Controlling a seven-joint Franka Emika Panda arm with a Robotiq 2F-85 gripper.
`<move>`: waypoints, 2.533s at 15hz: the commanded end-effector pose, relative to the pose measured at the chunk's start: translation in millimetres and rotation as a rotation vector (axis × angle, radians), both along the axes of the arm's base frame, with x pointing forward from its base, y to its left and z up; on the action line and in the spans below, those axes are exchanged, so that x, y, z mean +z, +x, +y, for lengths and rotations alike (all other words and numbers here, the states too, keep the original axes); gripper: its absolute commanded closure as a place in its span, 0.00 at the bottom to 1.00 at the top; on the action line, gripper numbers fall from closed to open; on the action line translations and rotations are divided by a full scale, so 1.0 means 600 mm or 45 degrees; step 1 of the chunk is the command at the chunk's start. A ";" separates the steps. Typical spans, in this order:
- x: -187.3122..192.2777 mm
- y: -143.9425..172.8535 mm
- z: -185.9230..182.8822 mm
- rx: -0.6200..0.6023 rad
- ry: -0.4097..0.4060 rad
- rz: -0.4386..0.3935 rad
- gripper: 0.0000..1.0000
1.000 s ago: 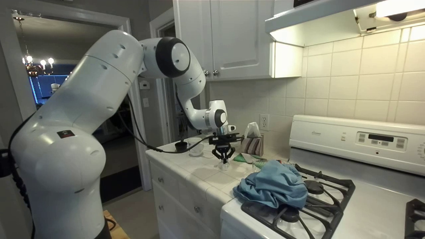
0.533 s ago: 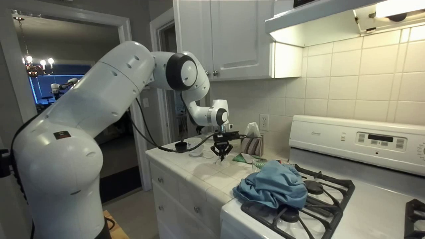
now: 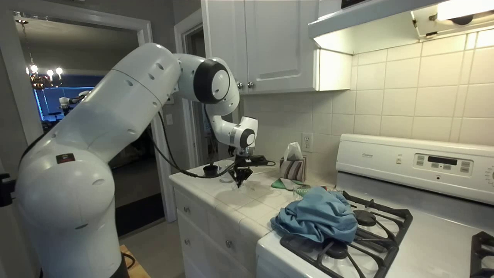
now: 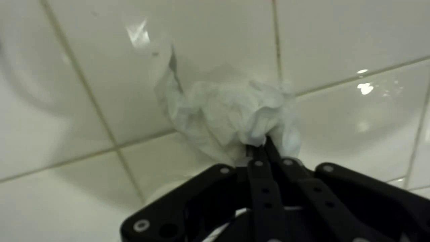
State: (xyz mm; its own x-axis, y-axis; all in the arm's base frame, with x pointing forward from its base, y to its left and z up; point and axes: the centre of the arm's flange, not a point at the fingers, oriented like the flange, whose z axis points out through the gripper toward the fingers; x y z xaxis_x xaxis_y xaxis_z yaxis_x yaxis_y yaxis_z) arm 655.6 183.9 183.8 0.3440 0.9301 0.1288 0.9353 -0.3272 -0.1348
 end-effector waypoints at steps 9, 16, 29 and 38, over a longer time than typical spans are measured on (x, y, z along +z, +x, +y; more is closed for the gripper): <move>-0.022 -0.183 -0.017 0.026 -0.026 0.078 1.00; -0.002 -0.174 -0.180 -0.396 -0.088 -0.149 1.00; -0.039 -0.028 -0.295 -1.273 -0.200 -0.509 1.00; 0.058 0.002 -0.216 -1.440 -0.143 -0.643 1.00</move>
